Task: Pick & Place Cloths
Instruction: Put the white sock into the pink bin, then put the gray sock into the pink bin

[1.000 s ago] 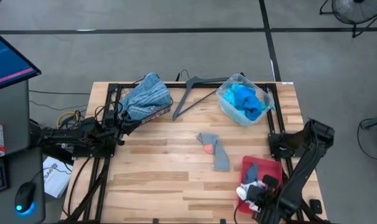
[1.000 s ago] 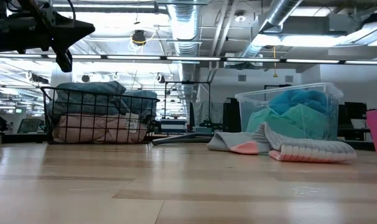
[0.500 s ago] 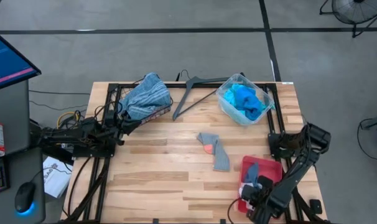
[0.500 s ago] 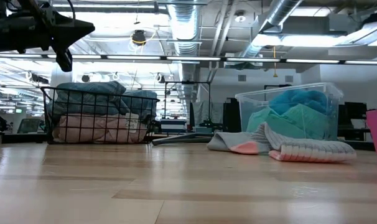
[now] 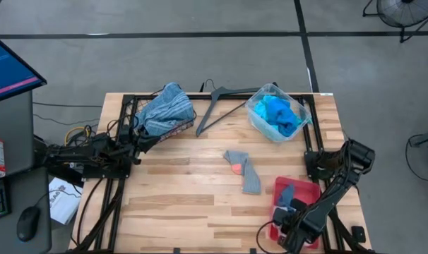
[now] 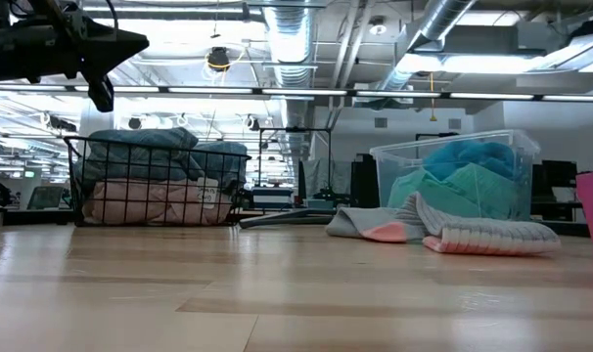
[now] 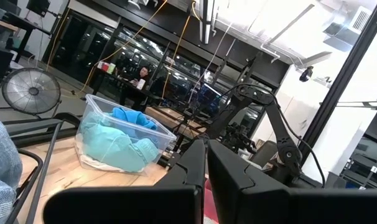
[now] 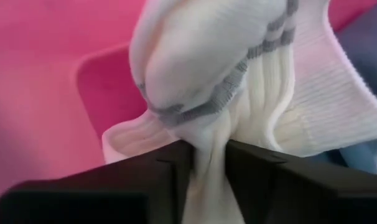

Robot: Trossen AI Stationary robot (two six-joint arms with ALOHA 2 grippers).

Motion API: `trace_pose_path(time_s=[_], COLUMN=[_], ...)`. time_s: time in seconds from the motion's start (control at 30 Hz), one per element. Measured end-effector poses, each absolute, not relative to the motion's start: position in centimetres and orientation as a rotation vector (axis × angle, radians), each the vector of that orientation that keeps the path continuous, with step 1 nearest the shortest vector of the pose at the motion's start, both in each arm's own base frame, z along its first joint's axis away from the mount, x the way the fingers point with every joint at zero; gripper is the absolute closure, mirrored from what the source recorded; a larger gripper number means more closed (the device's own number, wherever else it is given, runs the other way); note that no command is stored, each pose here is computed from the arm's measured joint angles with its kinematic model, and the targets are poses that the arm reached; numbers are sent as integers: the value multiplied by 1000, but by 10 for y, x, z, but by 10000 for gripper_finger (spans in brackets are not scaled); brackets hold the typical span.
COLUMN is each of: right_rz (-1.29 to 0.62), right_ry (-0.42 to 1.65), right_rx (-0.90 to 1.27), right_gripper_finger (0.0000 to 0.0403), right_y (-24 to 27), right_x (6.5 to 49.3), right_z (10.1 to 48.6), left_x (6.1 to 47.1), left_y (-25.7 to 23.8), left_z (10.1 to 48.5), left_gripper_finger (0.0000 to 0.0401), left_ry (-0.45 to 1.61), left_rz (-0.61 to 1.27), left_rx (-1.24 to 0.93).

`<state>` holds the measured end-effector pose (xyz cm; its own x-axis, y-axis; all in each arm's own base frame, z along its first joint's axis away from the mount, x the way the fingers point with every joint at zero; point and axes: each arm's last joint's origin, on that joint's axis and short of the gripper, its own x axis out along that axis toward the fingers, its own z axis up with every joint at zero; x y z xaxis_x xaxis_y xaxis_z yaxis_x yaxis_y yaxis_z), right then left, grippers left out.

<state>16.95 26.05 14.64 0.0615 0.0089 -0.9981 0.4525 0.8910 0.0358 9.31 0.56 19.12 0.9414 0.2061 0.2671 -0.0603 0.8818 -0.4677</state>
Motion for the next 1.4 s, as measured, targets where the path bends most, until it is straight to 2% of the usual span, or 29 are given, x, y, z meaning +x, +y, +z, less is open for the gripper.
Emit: trace_pose_path(time_s=[0.3,0.4,0.63,0.83,1.1,1.4], right_rz=[-256,-277,-478,-597,-532,-432], right_ry=[1449,1435,1228,1199,1239,1463], right_rx=[413,426,388,338,355,334], right_gripper_finger=[162,133,122,122,122,122], right_y=[245,228,165,108,66,40], right_x=[167,165,179,219,279,309], right_z=[187,207,244,245,208,145], left_x=[93,93,93,93,93,93], left_y=[6,6,6,6,6,6], left_z=[191,191,191,191,191,191], left_gripper_finger=[399,399,399,399,399,399], left_ry=[-318,-318,-318,-318,-318,-320], left_rz=[141,141,141,141,141,141], left_rx=[-473,-473,-473,-473,-473,-473])
